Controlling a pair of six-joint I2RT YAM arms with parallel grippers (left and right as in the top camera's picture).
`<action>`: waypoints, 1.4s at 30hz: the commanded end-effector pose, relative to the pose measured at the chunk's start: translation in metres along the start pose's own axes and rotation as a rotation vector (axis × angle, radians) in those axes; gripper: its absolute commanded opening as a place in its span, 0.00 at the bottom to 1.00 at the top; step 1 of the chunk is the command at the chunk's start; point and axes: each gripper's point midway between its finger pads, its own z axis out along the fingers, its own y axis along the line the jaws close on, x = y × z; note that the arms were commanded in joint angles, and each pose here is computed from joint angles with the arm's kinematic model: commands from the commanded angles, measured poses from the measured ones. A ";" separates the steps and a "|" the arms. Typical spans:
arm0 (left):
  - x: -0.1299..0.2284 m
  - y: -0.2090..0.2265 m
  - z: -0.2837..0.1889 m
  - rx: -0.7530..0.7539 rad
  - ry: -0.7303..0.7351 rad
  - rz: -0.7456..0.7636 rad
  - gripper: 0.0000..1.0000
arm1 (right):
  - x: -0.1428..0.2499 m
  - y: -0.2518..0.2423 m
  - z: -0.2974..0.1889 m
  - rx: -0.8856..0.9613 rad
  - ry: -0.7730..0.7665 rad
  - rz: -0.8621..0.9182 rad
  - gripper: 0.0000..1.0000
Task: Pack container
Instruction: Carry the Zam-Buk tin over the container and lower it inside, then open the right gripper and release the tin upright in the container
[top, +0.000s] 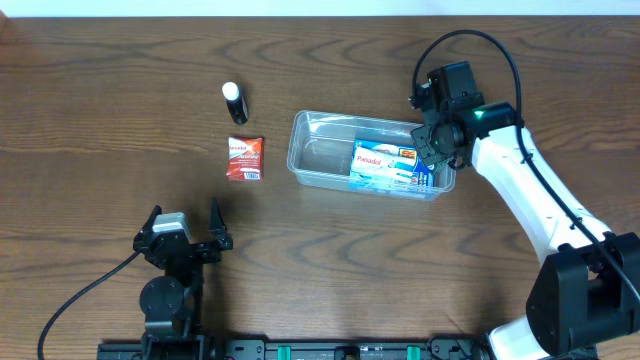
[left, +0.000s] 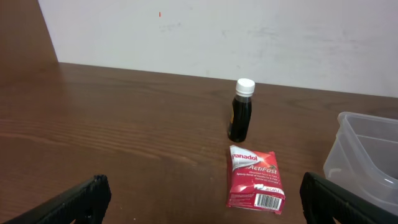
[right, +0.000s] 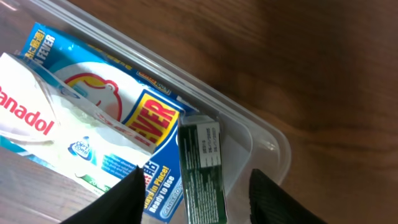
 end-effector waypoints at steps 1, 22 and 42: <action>0.019 0.004 0.002 -0.017 0.053 0.014 0.98 | 0.004 -0.001 0.001 -0.009 -0.006 -0.031 0.50; 0.019 0.004 0.002 -0.017 0.053 0.014 0.98 | 0.015 -0.005 0.021 0.000 -0.016 -0.022 0.36; 0.019 0.004 0.002 -0.017 0.053 0.014 0.98 | 0.016 -0.004 0.022 0.000 -0.014 -0.029 0.15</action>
